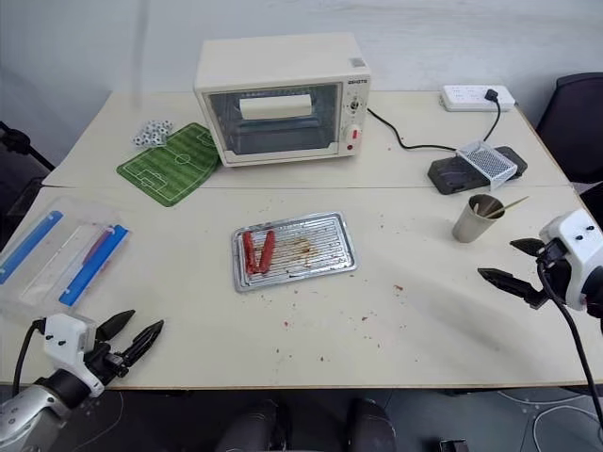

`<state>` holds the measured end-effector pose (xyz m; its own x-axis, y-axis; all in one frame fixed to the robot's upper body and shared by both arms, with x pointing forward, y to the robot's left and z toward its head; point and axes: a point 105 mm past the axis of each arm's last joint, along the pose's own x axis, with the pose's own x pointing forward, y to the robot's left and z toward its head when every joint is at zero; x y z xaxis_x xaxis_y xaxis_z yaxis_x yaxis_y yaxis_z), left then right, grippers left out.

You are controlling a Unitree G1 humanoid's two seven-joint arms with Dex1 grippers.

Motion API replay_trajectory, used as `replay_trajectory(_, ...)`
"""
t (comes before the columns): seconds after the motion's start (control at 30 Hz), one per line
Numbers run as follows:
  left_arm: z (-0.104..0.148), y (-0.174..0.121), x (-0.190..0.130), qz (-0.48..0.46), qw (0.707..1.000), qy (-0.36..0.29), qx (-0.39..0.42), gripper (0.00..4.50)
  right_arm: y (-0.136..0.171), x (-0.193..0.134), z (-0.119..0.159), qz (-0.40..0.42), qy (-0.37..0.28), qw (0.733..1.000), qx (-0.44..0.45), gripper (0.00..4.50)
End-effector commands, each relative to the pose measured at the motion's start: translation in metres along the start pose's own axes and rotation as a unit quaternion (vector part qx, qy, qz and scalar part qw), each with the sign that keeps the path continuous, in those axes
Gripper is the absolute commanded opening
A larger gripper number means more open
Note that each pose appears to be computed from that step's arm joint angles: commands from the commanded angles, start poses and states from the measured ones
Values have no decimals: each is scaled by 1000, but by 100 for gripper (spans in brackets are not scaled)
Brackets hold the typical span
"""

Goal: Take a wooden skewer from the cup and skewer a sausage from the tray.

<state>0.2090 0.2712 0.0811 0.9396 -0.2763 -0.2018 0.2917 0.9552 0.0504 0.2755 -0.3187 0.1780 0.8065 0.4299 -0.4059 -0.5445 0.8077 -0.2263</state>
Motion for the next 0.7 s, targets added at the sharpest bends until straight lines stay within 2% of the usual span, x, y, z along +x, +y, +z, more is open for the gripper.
replay_trajectory(0.03,11,-4,2,-12,999,-6,32,325,1,-5,10,-3,-19,1000,-11,444)
replay_trajectory(0.47,36,-9,14,-6,998,-46,33,325,4,-5,12,0,-27,1000,2,444)
replay_trajectory(0.57,37,-8,15,-7,998,-48,35,371,6,-5,10,-5,-28,1000,14,450)
replay_trajectory(0.67,41,-9,17,-15,998,-48,41,449,7,-4,9,-12,-32,999,20,450)
replay_trajectory(0.7,43,-9,18,-19,998,-48,43,449,7,-3,9,-15,-36,999,25,450)
